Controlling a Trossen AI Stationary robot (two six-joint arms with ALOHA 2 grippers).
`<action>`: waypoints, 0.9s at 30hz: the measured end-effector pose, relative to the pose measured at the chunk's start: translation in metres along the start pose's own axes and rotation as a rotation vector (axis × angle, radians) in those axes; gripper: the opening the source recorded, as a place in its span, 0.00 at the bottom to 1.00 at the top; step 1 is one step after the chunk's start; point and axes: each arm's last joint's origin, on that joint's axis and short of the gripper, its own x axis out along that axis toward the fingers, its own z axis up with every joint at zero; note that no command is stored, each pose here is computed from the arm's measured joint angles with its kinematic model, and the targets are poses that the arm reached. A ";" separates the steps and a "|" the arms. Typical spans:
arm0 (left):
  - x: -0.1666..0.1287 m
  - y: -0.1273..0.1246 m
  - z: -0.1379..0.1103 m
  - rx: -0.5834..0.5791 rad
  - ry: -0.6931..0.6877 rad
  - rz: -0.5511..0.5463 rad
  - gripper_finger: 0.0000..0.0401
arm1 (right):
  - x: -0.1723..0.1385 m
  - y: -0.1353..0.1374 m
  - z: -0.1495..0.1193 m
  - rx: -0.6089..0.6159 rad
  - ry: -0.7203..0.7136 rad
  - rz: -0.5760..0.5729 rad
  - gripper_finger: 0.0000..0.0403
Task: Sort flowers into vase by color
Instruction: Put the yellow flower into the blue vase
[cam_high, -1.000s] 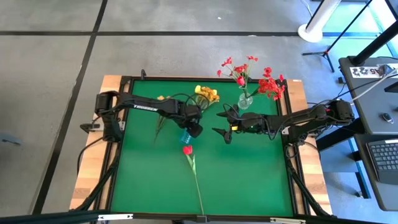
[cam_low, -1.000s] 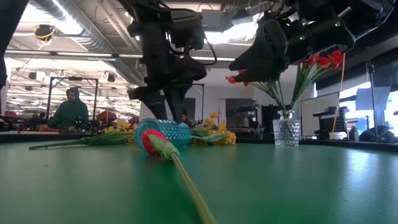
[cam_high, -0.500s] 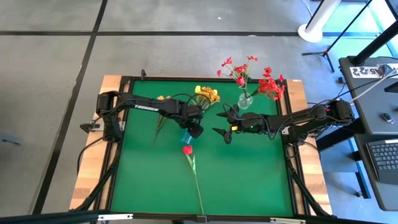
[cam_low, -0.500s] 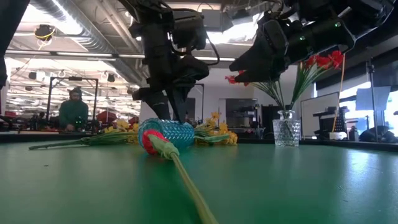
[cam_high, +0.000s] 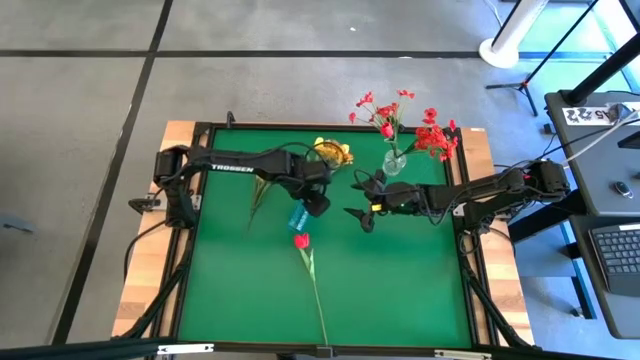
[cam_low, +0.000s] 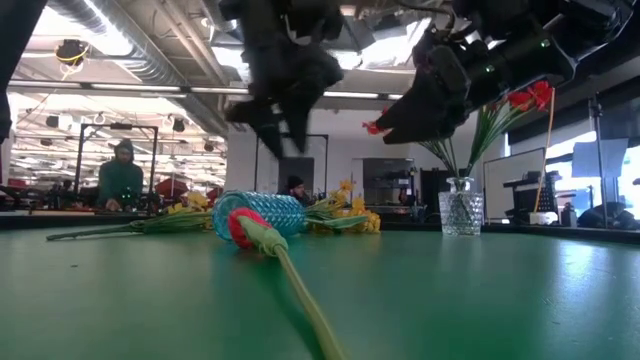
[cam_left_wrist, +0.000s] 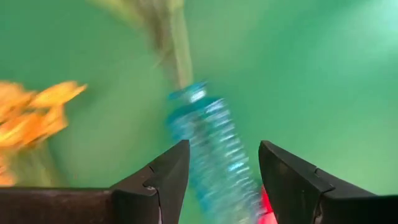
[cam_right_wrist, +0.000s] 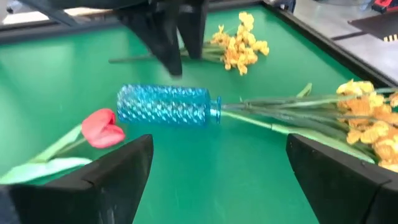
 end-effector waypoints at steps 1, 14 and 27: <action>0.000 0.003 -0.002 -0.001 0.024 0.026 0.47 | 0.000 0.000 -0.001 -0.001 0.010 -0.002 0.91; 0.010 0.000 -0.008 -0.016 0.113 0.036 0.68 | 0.000 0.000 -0.002 -0.012 0.016 -0.002 0.91; 0.090 -0.002 -0.010 -0.102 0.267 0.141 0.75 | 0.000 0.000 -0.003 -0.016 0.028 0.008 0.91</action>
